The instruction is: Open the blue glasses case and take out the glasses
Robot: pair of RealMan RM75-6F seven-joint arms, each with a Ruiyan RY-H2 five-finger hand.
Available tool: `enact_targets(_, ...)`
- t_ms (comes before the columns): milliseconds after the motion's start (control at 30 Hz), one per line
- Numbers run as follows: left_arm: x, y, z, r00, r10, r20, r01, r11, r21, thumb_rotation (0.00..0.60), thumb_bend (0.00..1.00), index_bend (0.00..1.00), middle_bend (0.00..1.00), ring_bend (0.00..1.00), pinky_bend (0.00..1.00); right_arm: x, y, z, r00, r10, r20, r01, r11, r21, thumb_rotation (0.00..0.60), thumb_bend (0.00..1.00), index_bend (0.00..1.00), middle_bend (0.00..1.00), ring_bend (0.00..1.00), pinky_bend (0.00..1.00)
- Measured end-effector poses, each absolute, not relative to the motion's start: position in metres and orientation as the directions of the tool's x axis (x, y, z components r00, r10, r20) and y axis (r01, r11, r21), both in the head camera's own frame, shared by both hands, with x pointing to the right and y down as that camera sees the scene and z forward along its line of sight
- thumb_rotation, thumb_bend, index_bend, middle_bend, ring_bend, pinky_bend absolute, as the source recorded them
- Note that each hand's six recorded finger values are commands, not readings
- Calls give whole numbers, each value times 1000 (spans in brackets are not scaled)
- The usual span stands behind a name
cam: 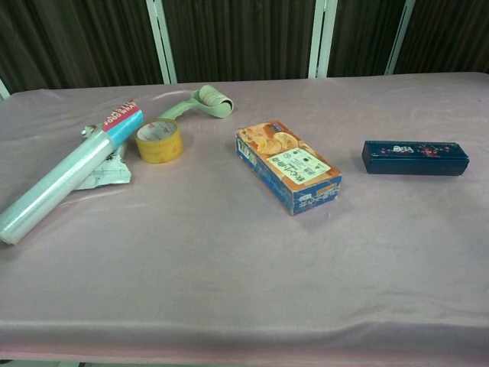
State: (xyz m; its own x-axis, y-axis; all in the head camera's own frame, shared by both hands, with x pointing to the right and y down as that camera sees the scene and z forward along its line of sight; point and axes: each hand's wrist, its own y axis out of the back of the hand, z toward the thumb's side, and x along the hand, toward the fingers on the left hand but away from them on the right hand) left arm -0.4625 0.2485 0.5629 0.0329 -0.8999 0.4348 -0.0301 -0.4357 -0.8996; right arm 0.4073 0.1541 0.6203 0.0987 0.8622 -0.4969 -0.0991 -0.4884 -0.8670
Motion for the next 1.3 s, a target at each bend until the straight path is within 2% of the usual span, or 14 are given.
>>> enact_targets(233, -465, 246, 565, 21, -897, 441, -32, -441, -897, 600, 419, 0, 0, 0, 18, 410, 100, 657, 65, 860, -506, -162, -492, -856, 600, 277, 340, 0, 0, 0)
enact_targets(467, -467, 246, 564, 12, -900, 436, -33, -436, -899, 600, 420, 0, 0, 0, 18, 395, 80, 693, 75, 832, -549, -200, -527, -826, 600, 362, 457, 0, 0, 0)
enact_targets(800, -467, 246, 565, 10, -899, 437, -31, -437, -899, 600, 421, 0, 0, 0, 19, 385, 76, 727, 62, 787, -614, -231, -587, -776, 600, 413, 509, 6, 0, 0)
enact_targets(1300, -467, 245, 565, 7, -899, 438, -29, -438, -899, 600, 420, 0, 0, 0, 19, 384, 77, 736, 56, 767, -640, -235, -613, -755, 600, 455, 533, 8, 0, 0)
